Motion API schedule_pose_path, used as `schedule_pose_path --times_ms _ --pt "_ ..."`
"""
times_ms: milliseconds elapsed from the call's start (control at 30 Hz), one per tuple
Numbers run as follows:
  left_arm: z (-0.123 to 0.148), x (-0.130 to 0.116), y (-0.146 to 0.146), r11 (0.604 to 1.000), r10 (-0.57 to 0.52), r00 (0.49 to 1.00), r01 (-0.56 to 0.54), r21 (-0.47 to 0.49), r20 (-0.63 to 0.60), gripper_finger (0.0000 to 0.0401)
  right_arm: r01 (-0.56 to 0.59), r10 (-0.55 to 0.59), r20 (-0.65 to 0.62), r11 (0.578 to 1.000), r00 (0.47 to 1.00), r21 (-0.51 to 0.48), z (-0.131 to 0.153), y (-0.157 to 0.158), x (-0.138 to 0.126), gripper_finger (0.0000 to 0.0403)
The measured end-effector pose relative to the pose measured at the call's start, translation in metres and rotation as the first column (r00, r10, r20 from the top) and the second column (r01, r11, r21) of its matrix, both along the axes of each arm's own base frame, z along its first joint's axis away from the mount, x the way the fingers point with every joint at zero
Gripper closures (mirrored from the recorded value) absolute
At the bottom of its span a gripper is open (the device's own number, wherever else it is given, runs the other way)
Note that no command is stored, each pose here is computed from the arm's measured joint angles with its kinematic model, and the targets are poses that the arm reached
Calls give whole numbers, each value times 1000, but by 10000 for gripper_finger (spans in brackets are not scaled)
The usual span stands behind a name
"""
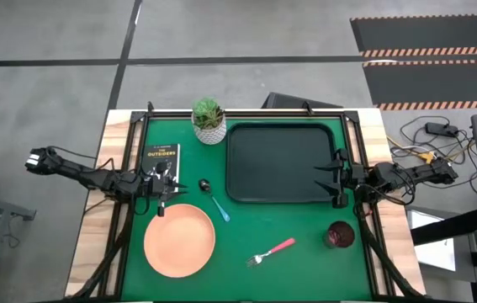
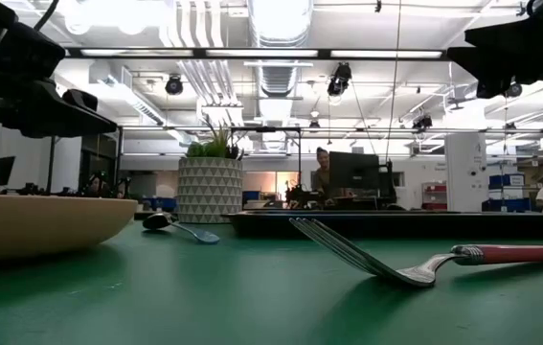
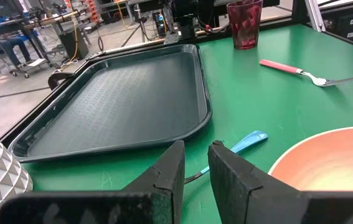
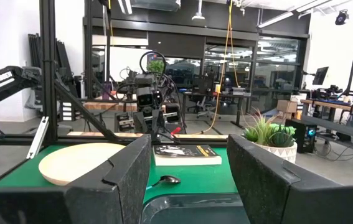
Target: Pick and place plate/cup/fork/spoon on tray
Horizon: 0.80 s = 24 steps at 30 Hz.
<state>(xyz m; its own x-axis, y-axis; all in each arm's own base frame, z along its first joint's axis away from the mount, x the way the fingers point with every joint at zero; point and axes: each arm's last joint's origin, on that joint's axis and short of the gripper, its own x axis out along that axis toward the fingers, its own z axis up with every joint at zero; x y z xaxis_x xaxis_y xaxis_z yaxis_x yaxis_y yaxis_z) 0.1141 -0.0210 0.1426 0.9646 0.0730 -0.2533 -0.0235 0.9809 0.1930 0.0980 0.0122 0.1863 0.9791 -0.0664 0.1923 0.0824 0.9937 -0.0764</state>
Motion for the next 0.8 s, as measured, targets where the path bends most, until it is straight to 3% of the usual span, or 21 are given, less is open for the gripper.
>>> schedule_pose_path --times_ms 633,800 --pt "0 0 0 1000 0 1000 0 0 0 347 3 -3 7 1000 1000 -15 1 0 0 202" --pt "0 0 0 1000 0 1000 0 0 0 347 -16 14 21 997 1000 74 1 0 0 202"
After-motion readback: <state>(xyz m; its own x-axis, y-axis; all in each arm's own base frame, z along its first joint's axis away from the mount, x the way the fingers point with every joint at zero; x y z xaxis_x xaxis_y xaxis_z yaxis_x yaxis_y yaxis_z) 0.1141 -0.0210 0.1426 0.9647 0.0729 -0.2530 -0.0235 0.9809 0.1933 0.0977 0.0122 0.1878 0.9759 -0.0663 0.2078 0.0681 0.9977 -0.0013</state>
